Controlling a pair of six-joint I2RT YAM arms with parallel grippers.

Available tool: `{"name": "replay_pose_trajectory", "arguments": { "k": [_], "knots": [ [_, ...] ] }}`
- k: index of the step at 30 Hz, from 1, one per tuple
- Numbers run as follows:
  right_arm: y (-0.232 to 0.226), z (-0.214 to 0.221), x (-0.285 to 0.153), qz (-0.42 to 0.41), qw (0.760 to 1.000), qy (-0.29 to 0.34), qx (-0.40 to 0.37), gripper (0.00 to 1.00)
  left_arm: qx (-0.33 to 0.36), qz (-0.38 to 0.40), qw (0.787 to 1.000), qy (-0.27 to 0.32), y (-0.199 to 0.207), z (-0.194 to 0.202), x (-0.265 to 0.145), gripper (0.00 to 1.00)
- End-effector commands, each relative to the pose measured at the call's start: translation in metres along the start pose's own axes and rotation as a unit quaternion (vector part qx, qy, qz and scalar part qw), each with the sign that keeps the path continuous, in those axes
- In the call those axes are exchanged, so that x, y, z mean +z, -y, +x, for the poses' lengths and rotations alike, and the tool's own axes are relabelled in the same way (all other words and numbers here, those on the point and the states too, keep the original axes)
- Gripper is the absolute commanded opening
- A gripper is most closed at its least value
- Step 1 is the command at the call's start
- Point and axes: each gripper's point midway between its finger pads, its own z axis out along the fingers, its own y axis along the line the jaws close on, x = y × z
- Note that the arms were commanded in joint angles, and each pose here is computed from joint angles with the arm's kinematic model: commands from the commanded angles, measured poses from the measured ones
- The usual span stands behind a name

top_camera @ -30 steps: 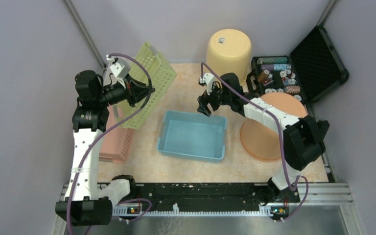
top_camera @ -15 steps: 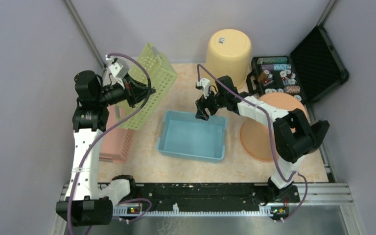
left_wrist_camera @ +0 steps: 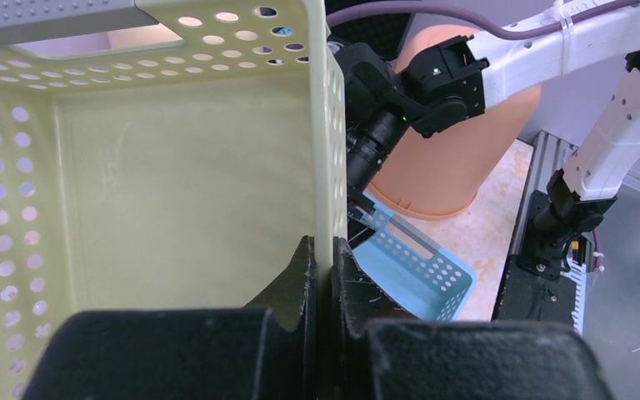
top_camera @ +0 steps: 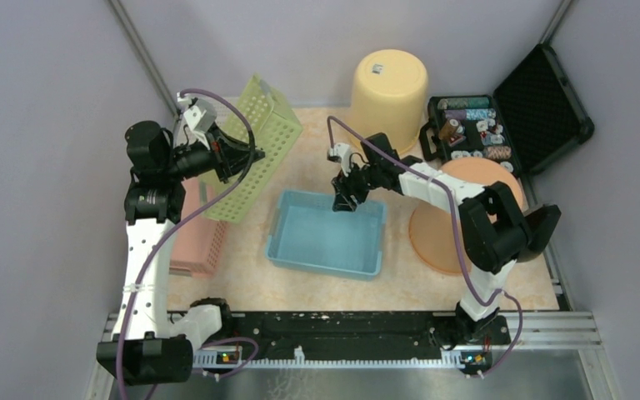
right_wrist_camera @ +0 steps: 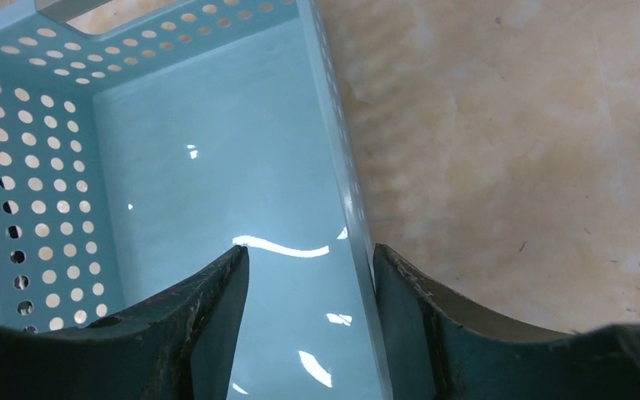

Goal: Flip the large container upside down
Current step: Adjust the container at the center of the board.

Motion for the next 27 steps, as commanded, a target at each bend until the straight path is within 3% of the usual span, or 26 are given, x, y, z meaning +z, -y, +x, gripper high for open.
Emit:
{"name": "replay_pose_trajectory", "arguments": {
  "k": [1,5,11,13,27],
  "knots": [
    [-0.014,-0.009,0.007,-0.006,0.999,-0.010,-0.053,0.55,0.037,0.009,0.999,0.018,0.004,-0.013,-0.002,0.00],
    [-0.012,-0.011,0.009,0.011,0.998,-0.013,-0.052,0.47,0.036,0.011,0.999,0.019,0.005,-0.013,-0.002,0.00],
    [-0.007,-0.021,0.010,0.036,0.999,-0.002,-0.019,0.16,0.034,0.007,0.999,0.019,0.003,-0.012,-0.002,0.00],
    [-0.008,-0.024,0.009,0.037,0.999,0.003,-0.008,0.09,0.034,0.006,0.999,0.019,0.003,-0.012,-0.003,0.00],
    [0.011,-0.039,-0.004,0.132,0.987,0.045,0.080,0.00,0.025,0.002,0.999,0.021,-0.001,-0.011,-0.003,0.00]
  ]
}}
